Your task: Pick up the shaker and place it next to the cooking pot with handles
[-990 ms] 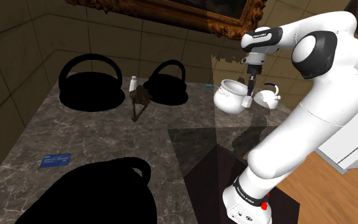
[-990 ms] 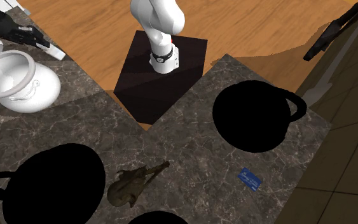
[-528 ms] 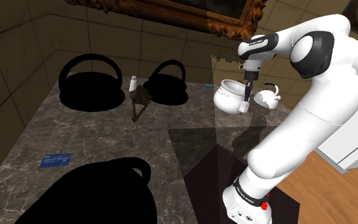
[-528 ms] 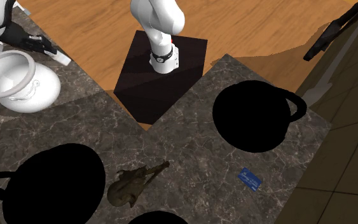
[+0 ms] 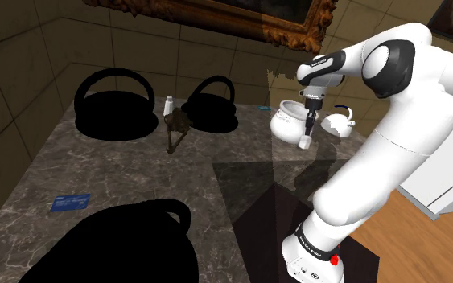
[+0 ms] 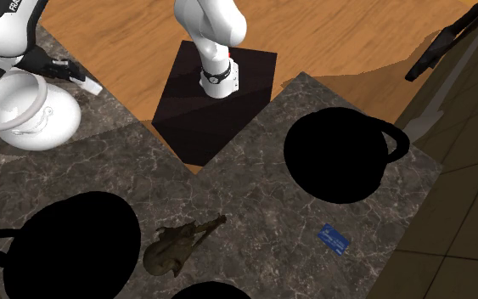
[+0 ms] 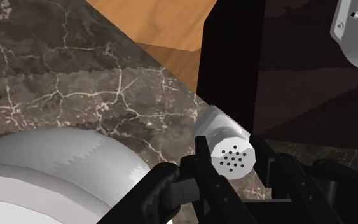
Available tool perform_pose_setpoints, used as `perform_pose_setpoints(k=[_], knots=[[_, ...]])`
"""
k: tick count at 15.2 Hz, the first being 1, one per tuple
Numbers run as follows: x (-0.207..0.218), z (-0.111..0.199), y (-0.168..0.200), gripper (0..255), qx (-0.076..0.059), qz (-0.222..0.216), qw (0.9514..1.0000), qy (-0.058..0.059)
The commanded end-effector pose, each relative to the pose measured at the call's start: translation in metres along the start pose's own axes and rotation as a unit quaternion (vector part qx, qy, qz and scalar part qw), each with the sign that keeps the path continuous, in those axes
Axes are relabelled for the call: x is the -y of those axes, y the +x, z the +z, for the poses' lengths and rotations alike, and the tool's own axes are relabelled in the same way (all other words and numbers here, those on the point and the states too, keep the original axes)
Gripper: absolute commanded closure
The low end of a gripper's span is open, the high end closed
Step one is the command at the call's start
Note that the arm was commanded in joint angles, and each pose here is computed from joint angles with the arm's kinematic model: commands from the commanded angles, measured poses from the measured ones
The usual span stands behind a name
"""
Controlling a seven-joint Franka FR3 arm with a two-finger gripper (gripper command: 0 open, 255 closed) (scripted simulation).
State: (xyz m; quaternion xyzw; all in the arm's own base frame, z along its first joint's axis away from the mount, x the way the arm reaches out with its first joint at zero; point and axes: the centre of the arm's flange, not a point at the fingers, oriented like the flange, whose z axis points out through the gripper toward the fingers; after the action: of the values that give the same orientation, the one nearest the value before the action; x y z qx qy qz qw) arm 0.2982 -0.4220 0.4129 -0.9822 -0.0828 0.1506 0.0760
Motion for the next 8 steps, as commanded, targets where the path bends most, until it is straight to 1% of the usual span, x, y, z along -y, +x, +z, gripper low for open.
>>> perform_pose_setpoints(k=[1,8], knots=[[-0.002,0.01,0.003,255,0.0,0.0,1.0,0.0],[-0.008,0.044,0.014,255,0.0,0.0,1.0,0.0]])
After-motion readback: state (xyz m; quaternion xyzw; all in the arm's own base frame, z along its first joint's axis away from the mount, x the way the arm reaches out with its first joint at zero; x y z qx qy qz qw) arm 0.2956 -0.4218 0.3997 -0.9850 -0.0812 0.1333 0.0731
